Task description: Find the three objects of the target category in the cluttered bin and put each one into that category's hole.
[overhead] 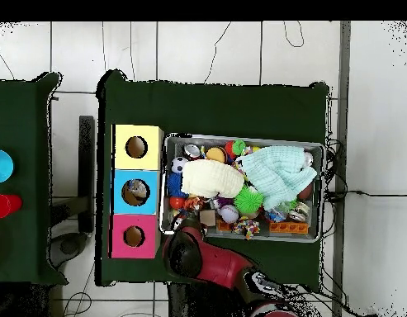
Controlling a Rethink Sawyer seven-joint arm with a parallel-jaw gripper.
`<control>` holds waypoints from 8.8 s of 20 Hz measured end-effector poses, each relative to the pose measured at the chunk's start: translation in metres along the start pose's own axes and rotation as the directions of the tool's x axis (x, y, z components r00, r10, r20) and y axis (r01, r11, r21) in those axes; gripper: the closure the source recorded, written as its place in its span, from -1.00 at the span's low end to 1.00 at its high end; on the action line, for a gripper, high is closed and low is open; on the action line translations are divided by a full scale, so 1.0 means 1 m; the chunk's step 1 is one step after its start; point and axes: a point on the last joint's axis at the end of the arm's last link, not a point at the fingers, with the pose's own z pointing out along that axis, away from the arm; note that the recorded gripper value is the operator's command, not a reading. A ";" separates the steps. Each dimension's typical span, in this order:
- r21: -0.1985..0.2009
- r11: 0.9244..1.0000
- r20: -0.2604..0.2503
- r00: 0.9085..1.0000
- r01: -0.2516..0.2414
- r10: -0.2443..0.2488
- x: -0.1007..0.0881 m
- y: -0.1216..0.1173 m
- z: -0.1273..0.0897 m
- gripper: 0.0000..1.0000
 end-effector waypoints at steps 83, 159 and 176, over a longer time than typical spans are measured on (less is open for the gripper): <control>0.002 0.992 -0.141 0.982 -0.124 0.123 0.003 0.018 -0.038 -1.00; -0.034 0.995 -0.083 0.993 -0.092 0.089 -0.003 0.044 -0.013 -1.00; 0.078 0.988 -0.029 0.990 -0.134 0.137 -0.006 0.029 -0.015 -1.00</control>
